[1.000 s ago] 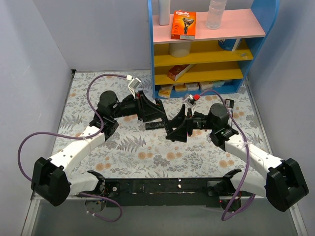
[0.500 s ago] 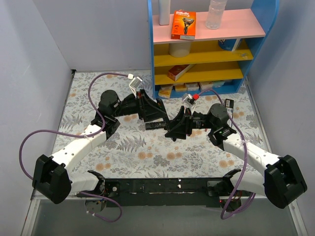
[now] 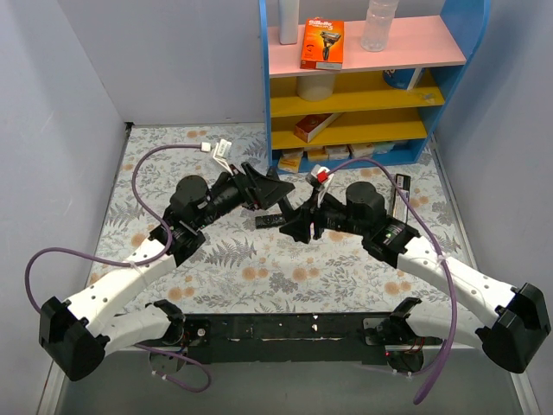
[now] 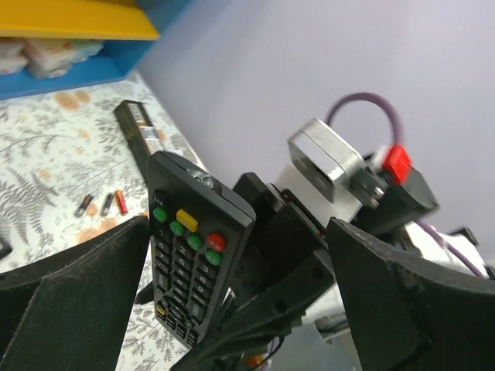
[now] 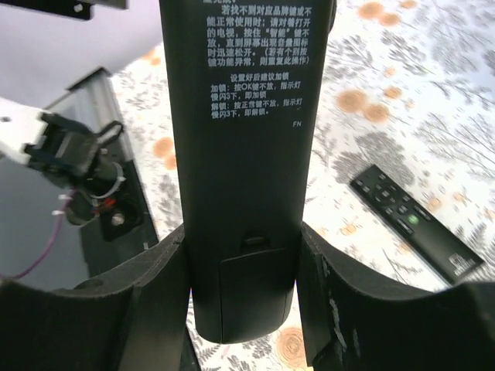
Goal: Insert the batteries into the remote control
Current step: Adjust the remote control.
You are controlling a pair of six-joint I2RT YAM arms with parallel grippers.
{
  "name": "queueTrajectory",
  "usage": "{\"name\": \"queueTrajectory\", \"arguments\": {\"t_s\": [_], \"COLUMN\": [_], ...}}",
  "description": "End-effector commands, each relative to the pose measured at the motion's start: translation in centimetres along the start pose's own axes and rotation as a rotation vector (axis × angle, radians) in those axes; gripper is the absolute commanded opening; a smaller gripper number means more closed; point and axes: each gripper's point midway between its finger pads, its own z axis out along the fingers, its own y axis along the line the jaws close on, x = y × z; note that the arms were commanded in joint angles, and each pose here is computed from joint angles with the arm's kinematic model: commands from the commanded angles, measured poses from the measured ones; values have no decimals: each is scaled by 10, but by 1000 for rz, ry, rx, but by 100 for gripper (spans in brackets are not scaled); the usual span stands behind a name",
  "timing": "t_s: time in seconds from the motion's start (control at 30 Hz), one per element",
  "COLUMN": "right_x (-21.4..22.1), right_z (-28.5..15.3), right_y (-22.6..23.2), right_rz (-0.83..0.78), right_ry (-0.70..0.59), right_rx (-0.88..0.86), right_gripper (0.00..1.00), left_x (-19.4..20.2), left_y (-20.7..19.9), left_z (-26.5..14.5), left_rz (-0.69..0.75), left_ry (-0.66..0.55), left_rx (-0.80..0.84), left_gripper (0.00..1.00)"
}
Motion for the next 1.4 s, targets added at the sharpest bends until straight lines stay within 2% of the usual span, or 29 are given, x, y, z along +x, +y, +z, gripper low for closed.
{"name": "queueTrajectory", "arguments": {"t_s": [0.0,0.27,0.6,0.83,1.07,1.1,1.2,1.23,1.3,1.37], "right_x": [3,6,14,14,14,12,8,5,2,-5], "right_z": [-2,-1,6,8,11,11,11,12,10,8], "right_y": [-39,-52,-49,-47,-47,-47,-46,-44,-42,-39], "right_rz": [-50,-42,-35,-18,3,3,4,4,-6,-22], "right_ry": [48,67,81,73,71,64,53,47,47,35], "right_rx": [291,436,428,424,422,423,420,413,410,398], "right_gripper": [8,8,8,8,9,10,22,34,45,62], "left_x": [17,44,64,68,78,78,77,74,72,64], "left_y": [36,65,87,93,94,94,96,96,97,95], "left_z": [7,13,28,36,39,38,35,33,29,26], "left_rz": [-87,-120,-92,-82,-98,-103,-106,-102,-86,-74], "left_ry": [-46,-49,-16,-27,2,0,-13,-22,-25,-43], "left_rx": [-227,-435,-498,-485,-461,-462,-471,-474,-481,-467], "left_gripper": [98,98,82,62,31,20,0,0,0,0]}}
